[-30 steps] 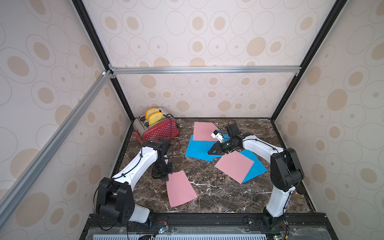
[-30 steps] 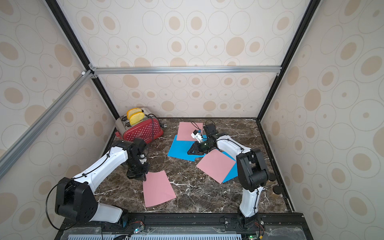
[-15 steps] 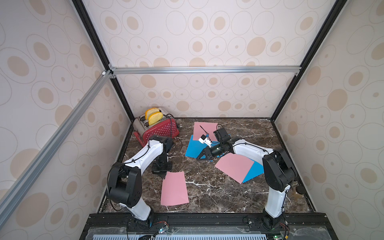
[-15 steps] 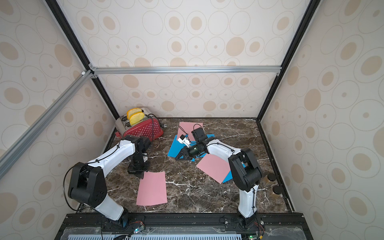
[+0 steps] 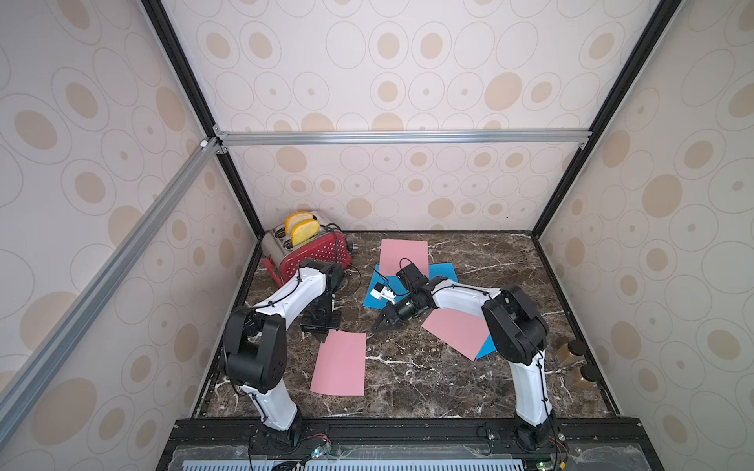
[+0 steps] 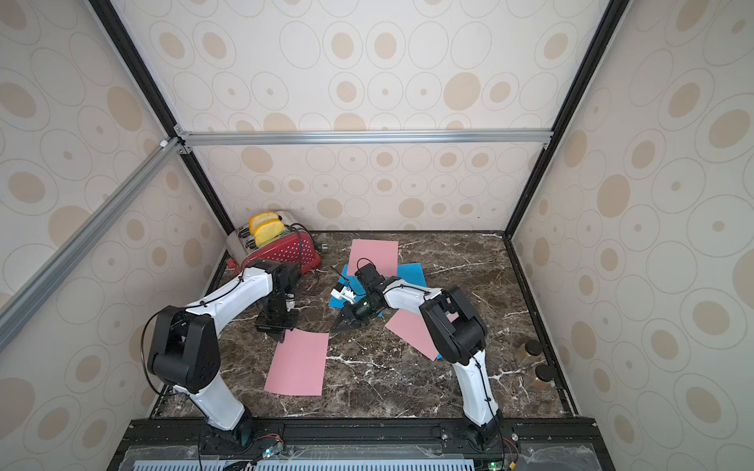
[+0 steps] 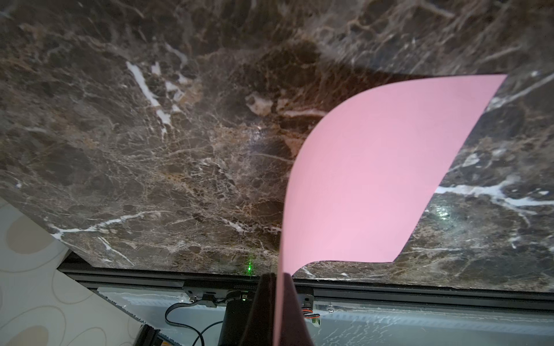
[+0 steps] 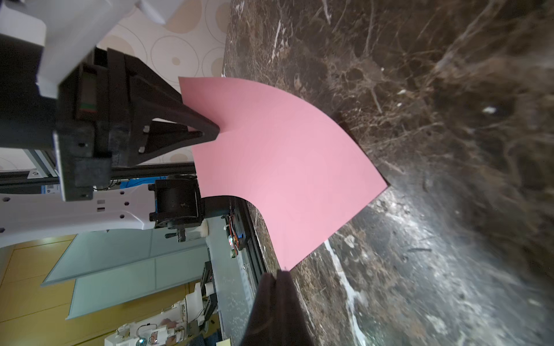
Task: Sort the scattered colored papers by color
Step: Place the colored paper at the center of the board.
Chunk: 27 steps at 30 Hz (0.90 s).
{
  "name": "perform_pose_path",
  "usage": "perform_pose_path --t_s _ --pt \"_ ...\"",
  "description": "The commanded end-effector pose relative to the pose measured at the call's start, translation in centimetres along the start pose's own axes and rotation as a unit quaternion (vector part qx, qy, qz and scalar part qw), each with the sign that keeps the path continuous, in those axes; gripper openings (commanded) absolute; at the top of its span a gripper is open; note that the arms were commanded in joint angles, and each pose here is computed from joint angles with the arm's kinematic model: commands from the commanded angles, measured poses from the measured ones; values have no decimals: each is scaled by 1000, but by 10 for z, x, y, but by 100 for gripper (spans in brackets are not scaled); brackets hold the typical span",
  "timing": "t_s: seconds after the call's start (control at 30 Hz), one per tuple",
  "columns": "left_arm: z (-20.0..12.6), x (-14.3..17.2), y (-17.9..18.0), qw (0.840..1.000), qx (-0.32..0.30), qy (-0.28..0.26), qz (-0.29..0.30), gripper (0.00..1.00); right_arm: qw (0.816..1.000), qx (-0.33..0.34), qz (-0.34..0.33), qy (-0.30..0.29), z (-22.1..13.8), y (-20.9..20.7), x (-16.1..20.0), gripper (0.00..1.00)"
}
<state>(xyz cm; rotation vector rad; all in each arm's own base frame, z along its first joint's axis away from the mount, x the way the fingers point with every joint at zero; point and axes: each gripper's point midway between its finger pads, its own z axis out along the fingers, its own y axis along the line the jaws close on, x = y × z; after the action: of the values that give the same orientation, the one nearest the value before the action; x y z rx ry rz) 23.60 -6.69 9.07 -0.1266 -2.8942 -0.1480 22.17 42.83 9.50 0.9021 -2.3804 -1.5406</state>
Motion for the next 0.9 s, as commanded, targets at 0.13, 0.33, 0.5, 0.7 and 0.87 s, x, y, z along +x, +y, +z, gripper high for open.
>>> perform_pose_path --t_s 0.13,0.33,0.5,0.7,0.87 --pt "-7 -8 -3 1000 -1 -11 16 0 999 15 9 34 21 -12 6 0" --pt "-5 -9 -4 1000 1 -6 20 0 998 32 18 50 33 -28 14 0" --pt "-6 -10 -5 1000 3 -6 21 0 997 38 28 55 39 -40 15 0" --pt "-4 -10 -7 1000 6 -3 23 0 997 40 38 55 45 -48 12 0" --pt "-2 -9 -8 1000 7 1 23 0 996 41 45 57 50 -52 12 0"
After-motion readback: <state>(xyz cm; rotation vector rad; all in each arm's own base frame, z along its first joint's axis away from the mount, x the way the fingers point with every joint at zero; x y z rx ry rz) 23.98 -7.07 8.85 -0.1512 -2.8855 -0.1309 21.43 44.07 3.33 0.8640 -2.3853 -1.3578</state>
